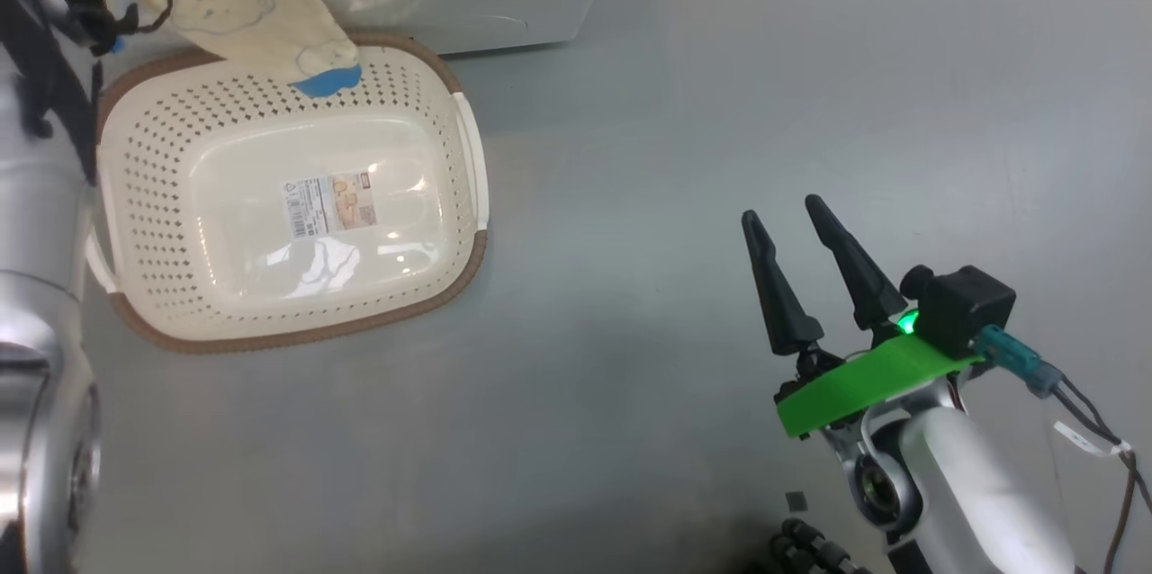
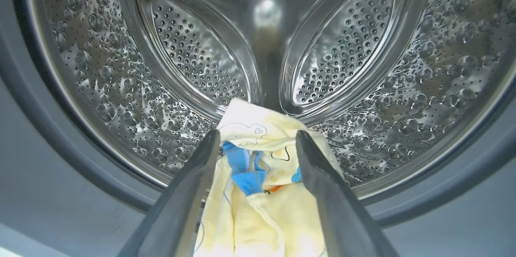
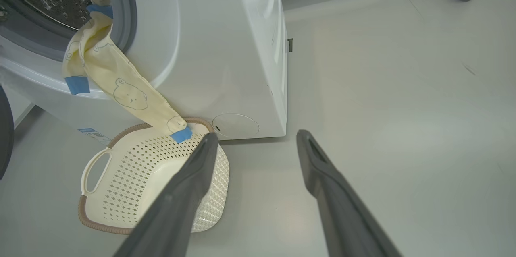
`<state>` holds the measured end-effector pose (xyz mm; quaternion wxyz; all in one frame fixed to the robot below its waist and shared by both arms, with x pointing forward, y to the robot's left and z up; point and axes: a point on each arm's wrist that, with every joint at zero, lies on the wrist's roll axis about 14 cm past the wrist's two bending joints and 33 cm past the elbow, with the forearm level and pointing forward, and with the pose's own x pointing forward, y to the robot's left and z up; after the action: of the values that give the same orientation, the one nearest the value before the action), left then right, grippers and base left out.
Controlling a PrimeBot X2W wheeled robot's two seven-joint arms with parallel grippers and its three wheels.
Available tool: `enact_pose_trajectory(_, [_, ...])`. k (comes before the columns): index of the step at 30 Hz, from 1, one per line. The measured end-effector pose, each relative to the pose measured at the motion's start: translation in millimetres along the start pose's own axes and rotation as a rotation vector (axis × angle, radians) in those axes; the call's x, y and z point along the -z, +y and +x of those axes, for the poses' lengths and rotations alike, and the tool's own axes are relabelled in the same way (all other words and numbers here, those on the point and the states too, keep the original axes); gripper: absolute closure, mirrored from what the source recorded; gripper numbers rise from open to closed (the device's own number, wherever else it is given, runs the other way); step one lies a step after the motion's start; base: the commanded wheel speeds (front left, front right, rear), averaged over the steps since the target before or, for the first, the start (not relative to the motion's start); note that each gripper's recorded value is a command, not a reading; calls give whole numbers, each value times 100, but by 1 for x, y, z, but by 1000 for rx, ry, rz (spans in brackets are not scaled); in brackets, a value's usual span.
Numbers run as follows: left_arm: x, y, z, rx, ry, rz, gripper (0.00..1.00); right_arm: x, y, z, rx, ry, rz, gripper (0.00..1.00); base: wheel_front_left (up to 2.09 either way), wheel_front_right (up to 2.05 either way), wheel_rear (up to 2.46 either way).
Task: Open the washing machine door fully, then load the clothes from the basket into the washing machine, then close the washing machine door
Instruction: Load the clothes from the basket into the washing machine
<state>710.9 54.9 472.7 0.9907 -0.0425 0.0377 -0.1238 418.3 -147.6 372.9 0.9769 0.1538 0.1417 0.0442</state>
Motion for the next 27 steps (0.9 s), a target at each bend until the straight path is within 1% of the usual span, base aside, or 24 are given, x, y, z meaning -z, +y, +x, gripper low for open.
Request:
enact_pose_trajectory(9, [9, -6, -22, 20, -12, 1, 0, -5, 10, 9, -36, -19, -3, 0, 0, 0, 0])
enact_pose_trajectory(17, [-2, -6, -36, 21, -44, 0, 0, -12, 16, 10, -53, -39, -10, 0, 0, 0, 0])
enact_pose_trajectory(27, [10, -4, -59, 19, -37, -3, 0, -16, 21, 14, -70, -51, -15, 0, 0, 0, 0])
